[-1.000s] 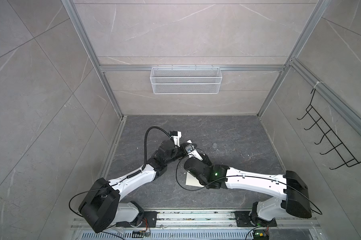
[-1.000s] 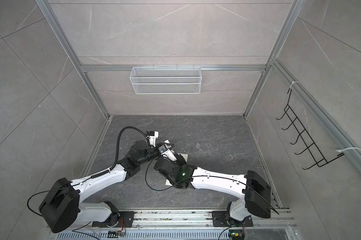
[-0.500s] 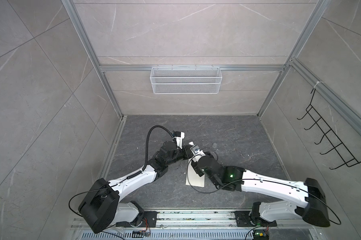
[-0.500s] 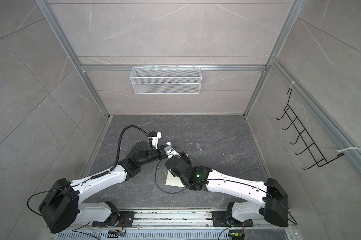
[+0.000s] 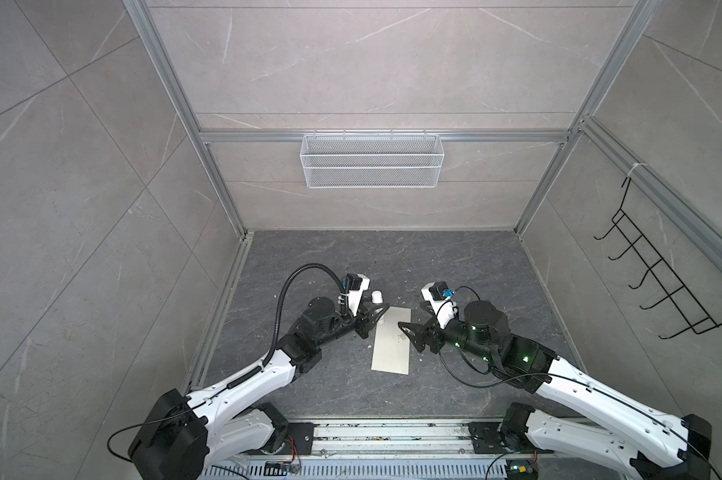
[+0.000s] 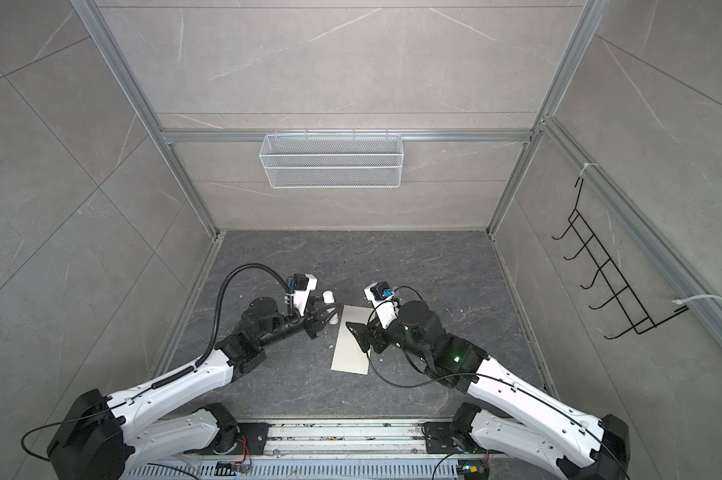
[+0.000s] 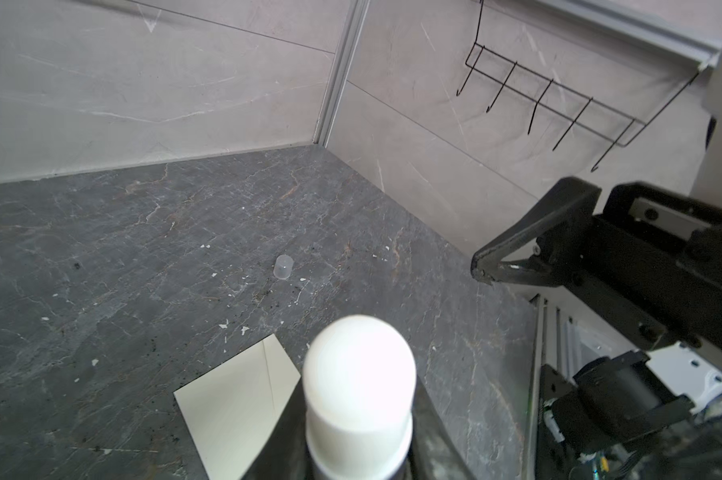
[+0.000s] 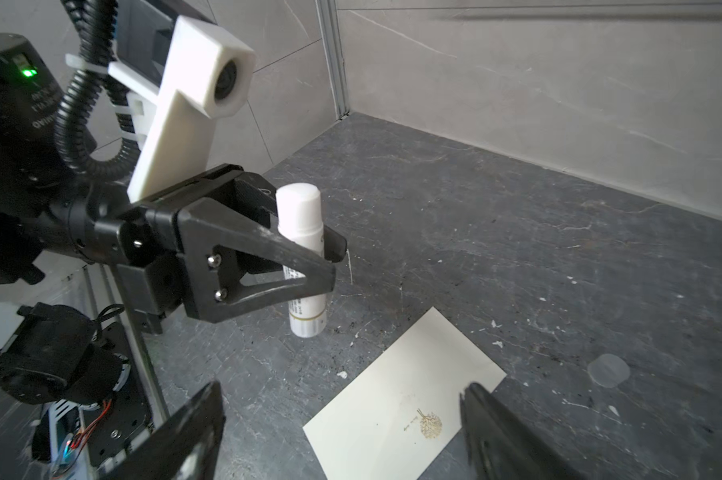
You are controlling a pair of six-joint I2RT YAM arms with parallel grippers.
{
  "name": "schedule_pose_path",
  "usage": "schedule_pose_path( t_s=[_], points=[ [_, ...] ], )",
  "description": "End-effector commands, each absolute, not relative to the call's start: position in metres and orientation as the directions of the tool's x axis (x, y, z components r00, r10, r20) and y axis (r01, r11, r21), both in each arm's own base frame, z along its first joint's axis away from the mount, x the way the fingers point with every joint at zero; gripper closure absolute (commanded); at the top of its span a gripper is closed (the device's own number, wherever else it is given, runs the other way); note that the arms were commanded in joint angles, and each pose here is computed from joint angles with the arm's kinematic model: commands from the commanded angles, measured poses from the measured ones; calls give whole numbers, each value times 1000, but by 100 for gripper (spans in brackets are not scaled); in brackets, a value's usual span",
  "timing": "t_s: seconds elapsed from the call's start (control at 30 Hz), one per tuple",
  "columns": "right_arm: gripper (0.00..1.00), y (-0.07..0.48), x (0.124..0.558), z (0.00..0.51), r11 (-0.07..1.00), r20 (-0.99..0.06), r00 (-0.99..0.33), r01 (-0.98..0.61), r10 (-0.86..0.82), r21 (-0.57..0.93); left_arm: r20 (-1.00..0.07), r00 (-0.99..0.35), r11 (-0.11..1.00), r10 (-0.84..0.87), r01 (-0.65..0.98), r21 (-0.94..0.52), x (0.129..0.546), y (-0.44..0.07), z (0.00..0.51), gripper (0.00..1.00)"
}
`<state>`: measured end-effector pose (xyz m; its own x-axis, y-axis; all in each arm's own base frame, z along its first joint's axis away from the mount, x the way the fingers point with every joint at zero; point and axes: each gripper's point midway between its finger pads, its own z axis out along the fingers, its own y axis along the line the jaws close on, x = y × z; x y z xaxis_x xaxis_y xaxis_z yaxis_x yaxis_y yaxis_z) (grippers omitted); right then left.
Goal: Place the letter into the envelope and seal it
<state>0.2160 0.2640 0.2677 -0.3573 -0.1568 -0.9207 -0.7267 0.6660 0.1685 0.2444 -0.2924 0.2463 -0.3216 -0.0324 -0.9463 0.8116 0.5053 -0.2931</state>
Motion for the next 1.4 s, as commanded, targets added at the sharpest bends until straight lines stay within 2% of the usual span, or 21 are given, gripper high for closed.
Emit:
schedule_pose_path(
  t_s=[0.0, 0.2, 0.7, 1.1, 1.37],
  points=[
    [10, 274, 213, 273, 628, -912, -382, -749, -148, 212, -989, -138, 483, -54, 863, -147, 239, -292, 280, 100],
    [10, 282, 215, 269, 615, -902, -404, -752, -149, 235, -990, -131, 460, -57, 876, -143, 234, -295, 281, 100],
    [10, 297, 245, 291, 694, -872, -473, -669, -122, 266, -995, -67, 459, 73, 888, -26, 231, -309, 263, 100],
    [31, 313, 251, 276, 695, -846, -506, -670, -170, 261, -994, -82, 452, 76, 891, -39, 230, -313, 265, 100],
    [54, 324, 248, 265, 685, -825, -509, -693, -244, 225, -990, -109, 445, 90, 894, -58, 231, -317, 263, 100]
  ],
)
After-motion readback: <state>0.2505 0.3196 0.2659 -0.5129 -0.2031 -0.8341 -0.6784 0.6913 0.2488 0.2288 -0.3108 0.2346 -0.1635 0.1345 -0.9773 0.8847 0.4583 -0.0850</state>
